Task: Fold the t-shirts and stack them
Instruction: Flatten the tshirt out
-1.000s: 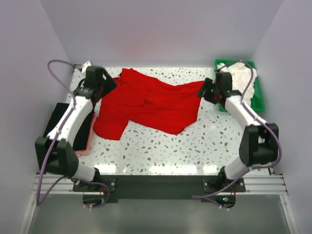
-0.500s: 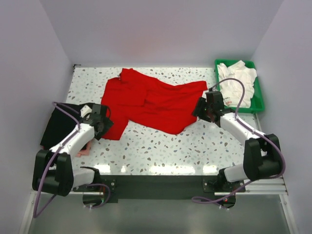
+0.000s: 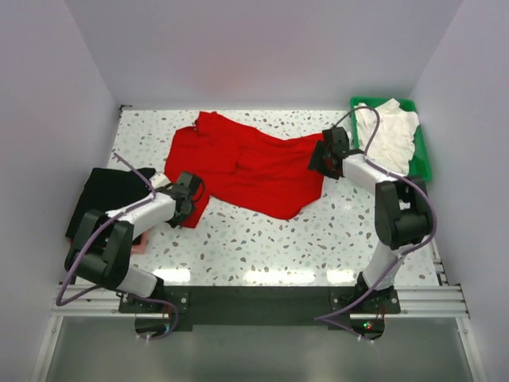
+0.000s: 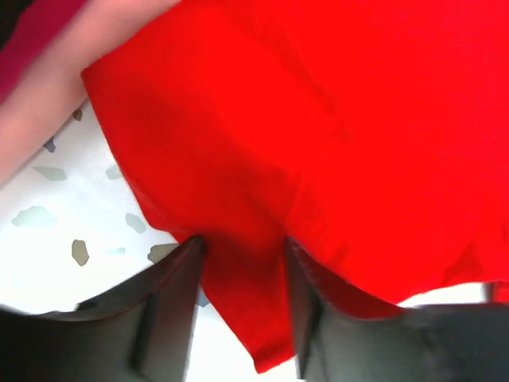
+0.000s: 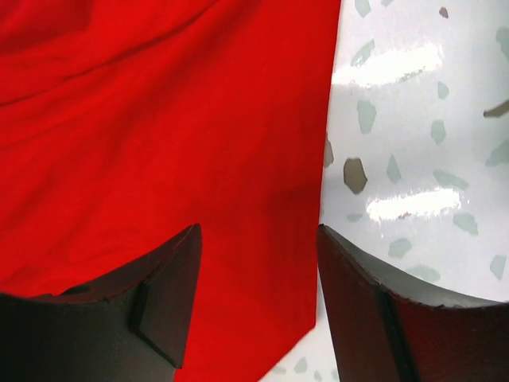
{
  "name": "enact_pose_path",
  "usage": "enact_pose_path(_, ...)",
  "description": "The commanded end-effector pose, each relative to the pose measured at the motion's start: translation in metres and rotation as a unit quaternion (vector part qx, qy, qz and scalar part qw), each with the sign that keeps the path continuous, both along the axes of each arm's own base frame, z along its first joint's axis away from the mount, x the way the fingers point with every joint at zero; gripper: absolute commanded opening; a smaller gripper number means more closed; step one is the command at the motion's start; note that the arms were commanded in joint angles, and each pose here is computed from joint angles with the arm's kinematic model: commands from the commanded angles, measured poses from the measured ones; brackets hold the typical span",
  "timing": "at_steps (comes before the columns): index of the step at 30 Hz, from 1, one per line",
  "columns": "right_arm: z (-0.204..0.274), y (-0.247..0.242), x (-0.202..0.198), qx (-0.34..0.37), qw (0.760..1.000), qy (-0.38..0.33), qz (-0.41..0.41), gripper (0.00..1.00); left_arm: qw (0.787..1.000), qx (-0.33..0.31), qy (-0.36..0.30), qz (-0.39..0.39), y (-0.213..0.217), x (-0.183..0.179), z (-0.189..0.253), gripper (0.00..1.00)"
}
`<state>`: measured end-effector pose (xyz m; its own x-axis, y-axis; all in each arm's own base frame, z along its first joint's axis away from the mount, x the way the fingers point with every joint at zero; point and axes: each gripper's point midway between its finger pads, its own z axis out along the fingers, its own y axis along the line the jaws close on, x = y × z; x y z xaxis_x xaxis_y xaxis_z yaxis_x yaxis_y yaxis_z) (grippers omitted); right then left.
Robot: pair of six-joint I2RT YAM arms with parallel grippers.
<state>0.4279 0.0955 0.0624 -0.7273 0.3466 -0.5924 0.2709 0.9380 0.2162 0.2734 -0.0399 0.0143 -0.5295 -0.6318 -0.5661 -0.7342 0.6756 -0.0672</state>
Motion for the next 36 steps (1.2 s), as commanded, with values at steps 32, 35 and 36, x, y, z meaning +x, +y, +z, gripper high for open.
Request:
enact_pose_path(32, 0.036, -0.062, 0.077, -0.069, 0.997, 0.007, -0.038, 0.47, 0.992, -0.088, 0.009, -0.093, -0.059, -0.086, -0.005, 0.00)
enact_pose_path(35, 0.038, -0.063, 0.038, -0.054, 0.998, 0.003, -0.043, 0.50, 0.991, -0.085, -0.011, -0.101, -0.061, -0.077, 0.008, 0.00)
enact_pose_path(36, 0.040, -0.062, 0.029, -0.049, 0.998, -0.001, -0.046, 0.49, 0.991, -0.084, -0.017, -0.106, -0.062, -0.074, 0.012, 0.00)
